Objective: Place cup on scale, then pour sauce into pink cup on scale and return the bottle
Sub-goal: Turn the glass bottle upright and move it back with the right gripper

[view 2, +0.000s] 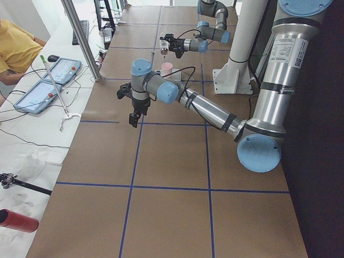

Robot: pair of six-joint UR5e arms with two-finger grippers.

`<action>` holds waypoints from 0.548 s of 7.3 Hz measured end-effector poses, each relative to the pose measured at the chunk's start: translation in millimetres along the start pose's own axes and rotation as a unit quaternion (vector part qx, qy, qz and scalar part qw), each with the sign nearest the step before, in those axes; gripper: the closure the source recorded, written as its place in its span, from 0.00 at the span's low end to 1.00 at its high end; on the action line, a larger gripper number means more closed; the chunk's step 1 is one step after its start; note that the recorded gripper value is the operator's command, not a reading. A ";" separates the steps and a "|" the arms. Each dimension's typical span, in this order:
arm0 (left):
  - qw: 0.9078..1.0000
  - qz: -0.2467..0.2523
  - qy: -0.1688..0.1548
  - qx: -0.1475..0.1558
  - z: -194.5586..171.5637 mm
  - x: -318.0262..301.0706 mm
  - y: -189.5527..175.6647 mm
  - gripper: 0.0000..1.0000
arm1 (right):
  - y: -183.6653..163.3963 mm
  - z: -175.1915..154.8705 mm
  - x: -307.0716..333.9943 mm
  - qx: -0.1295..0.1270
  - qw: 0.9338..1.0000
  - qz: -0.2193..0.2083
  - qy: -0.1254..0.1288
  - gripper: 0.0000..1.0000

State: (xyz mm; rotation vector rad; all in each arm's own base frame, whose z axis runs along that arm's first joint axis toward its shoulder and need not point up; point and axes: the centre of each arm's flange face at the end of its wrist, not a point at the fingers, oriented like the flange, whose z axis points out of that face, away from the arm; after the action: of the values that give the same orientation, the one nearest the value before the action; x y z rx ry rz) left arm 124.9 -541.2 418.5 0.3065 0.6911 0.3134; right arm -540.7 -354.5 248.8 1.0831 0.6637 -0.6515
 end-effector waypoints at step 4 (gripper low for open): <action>1.000 0.001 0.001 0.003 -3.7 2.6 -0.2 0.01 | 2.2 -18.0 -16.1 -0.014 0.912 0.401 -0.091 1.00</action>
State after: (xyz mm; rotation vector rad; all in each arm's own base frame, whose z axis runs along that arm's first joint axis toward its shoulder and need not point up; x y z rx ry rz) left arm 124.3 -539.8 414.2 0.3123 0.6928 0.3137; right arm -552.3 -334.6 256.4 1.1338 0.0293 -0.0221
